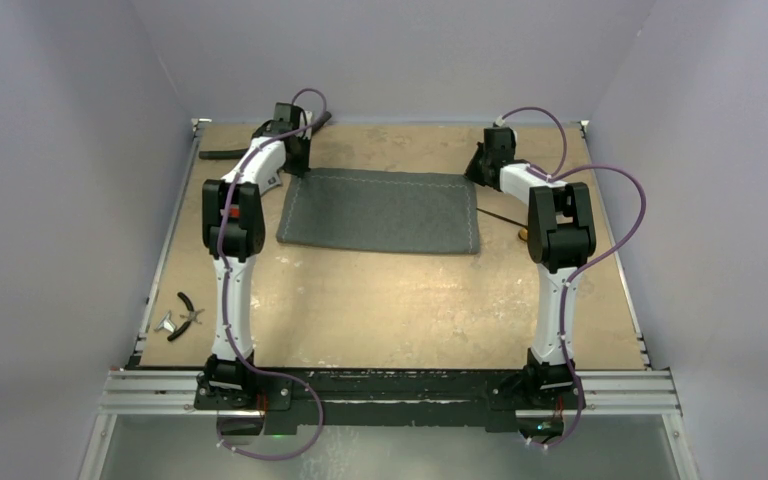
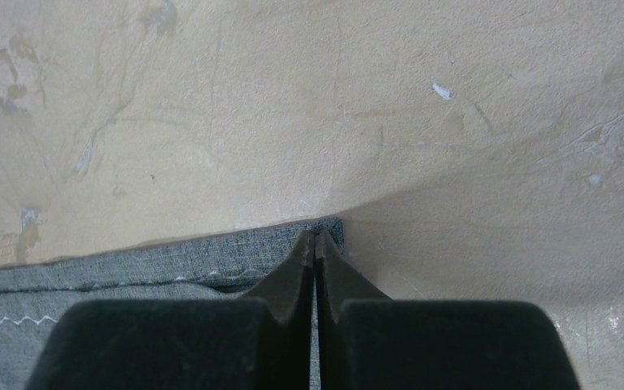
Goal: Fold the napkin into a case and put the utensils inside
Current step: Smooth out the rectangle-folded napkin at the center of the board.
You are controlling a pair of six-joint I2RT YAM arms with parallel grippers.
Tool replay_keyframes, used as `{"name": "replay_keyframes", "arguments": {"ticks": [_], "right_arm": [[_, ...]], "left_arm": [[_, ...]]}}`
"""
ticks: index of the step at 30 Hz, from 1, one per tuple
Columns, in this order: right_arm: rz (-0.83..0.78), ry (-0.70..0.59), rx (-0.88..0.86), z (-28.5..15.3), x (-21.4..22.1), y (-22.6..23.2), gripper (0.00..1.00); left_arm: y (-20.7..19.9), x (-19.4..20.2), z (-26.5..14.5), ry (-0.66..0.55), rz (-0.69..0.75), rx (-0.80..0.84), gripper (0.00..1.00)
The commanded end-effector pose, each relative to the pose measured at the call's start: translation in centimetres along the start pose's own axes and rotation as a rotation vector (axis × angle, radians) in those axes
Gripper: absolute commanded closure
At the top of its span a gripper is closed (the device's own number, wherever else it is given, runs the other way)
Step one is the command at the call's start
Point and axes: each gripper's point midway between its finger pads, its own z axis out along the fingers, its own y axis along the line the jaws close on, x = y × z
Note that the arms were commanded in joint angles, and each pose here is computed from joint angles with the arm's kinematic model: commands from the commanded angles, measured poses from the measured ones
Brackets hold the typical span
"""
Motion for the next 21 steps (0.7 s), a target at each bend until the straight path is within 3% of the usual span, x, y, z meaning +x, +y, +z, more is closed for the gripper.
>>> {"name": "replay_keyframes", "arguments": {"ticks": [1, 13, 16, 21], "right_arm": [[-0.006, 0.054, 0.090, -0.6, 1.5, -2.3, 1.00], [0.004, 0.045, 0.109, -0.8, 1.2, -3.3, 1.00], [0.006, 0.050, 0.098, -0.7, 1.3, -3.1, 1.00], [0.013, 0.049, 0.068, -0.7, 1.1, -2.4, 1.00]], "left_arm": [[1.6, -2.2, -3.0, -0.066, -0.028, -0.060, 1.00], [3.0, -2.4, -4.5, -0.103, -0.027, -0.120, 1.00], [2.2, -3.1, -4.0, -0.142, -0.025, -0.080, 0.81], [0.4, -4.4, -3.2, -0.185, -0.026, 0.001, 0.67]]}}
